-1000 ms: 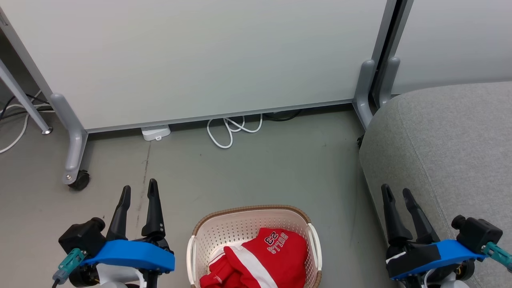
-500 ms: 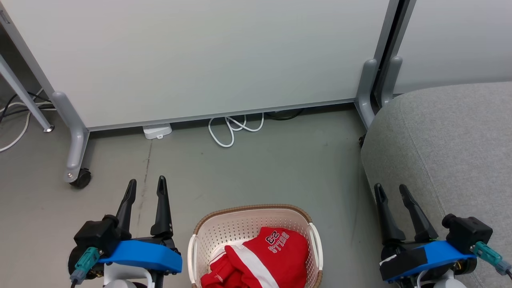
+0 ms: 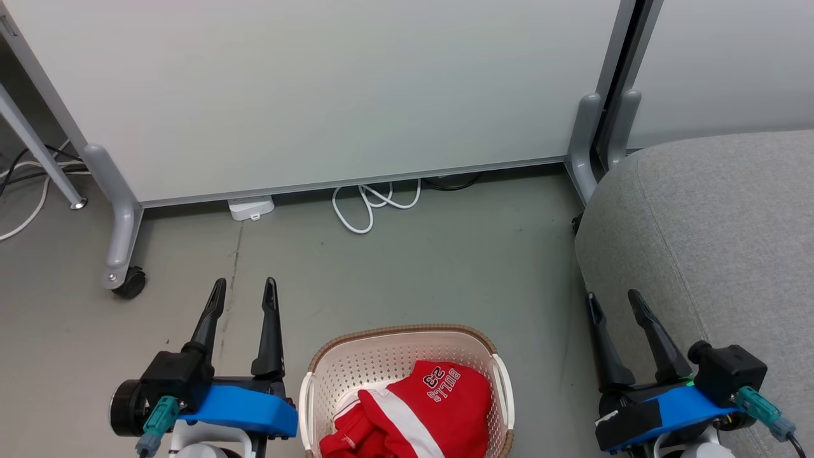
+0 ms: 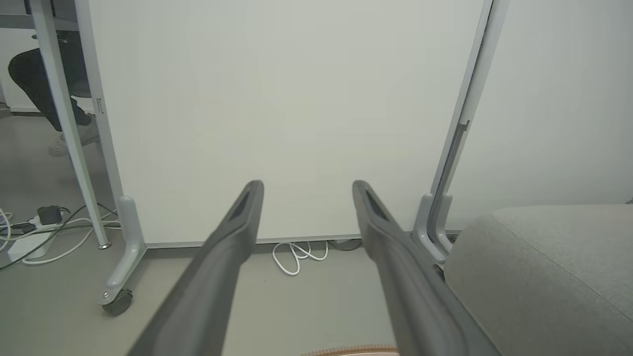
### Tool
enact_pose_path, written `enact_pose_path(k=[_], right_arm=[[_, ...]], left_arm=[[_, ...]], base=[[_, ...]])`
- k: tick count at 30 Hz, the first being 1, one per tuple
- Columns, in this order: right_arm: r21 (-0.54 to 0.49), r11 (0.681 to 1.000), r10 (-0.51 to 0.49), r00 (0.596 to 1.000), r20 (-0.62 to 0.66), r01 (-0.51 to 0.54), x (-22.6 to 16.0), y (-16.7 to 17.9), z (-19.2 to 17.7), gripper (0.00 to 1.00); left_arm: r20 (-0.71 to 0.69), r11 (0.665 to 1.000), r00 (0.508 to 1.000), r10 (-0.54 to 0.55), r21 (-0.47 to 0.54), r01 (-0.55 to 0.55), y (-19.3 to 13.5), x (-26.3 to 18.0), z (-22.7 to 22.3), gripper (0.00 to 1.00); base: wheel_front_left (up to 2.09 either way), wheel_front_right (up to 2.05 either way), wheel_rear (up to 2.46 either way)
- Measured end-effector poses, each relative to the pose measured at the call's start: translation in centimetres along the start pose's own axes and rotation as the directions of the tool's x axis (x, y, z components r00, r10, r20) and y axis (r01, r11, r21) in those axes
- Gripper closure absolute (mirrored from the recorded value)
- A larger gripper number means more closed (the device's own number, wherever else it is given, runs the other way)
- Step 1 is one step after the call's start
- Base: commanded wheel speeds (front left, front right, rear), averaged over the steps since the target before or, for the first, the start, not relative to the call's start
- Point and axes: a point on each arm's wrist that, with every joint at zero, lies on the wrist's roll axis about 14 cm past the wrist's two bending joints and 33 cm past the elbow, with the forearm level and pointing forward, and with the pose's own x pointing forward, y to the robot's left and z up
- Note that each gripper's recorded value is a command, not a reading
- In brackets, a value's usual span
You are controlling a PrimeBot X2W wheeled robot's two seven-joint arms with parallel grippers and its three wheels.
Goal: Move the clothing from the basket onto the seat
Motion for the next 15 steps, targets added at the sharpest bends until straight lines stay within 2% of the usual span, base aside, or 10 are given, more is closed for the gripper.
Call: enact_pose_path(k=[15], right_arm=[[-0.101, 0.994, 0.039, 0.999, 0.001, -0.039, 0.29, 0.78, -0.21, 0.00]], left_arm=[[0.022, 0.994, 0.999, -0.039, 0.105, 0.037, -0.64, 0.07, 0.28, 0.00]], base=[[0.00, 0.00, 0.00]])
